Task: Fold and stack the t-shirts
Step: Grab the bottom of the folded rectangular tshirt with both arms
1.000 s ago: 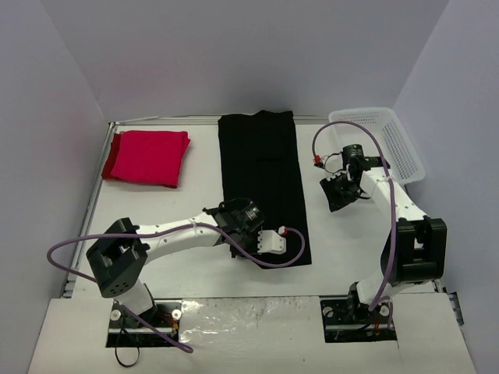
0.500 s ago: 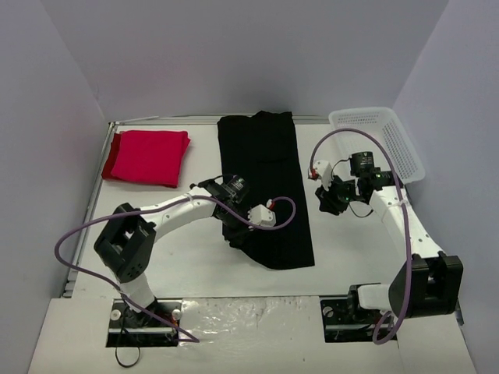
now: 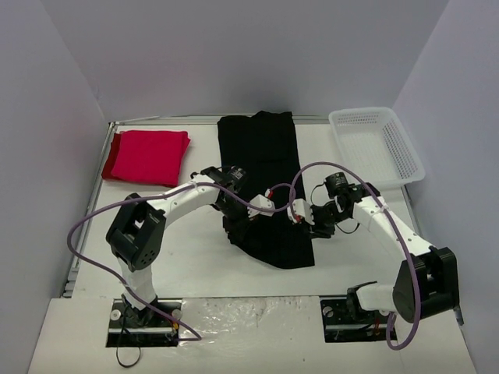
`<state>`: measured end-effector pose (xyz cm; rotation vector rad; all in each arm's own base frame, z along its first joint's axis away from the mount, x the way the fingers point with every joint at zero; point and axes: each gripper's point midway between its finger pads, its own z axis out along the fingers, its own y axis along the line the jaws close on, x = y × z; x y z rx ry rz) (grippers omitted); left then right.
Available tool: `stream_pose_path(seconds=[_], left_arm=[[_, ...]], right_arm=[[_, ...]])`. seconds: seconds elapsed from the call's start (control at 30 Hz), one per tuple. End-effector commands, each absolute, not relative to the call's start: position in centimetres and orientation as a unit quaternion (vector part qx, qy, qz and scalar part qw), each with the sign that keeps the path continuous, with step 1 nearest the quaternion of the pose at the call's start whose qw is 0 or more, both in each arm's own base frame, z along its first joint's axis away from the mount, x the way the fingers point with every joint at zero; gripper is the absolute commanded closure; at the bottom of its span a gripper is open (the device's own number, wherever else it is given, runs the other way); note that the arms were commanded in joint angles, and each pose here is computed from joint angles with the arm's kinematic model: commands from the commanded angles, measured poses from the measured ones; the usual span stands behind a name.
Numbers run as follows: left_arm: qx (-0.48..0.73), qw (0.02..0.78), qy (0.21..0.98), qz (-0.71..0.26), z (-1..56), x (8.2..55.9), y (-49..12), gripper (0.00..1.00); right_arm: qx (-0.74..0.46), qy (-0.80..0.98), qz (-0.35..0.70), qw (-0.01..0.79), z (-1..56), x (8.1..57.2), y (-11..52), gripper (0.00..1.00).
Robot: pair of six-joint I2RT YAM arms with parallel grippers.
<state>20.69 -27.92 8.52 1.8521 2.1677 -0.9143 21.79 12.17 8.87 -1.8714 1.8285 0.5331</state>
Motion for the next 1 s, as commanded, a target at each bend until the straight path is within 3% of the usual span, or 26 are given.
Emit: stream_pose_path(seconds=[0.0,0.97], left_arm=[[0.61,0.071,0.718,-0.328,10.0,20.3,-28.6,0.98],[0.568,0.055,0.749,-0.337,7.7,21.6,-28.4,0.98]], right_arm=[[-0.713,0.635,0.216,0.205,7.7,19.2,12.5,0.74],[-0.749,0.634,0.192,0.026,3.4,13.1,13.8,0.69]])
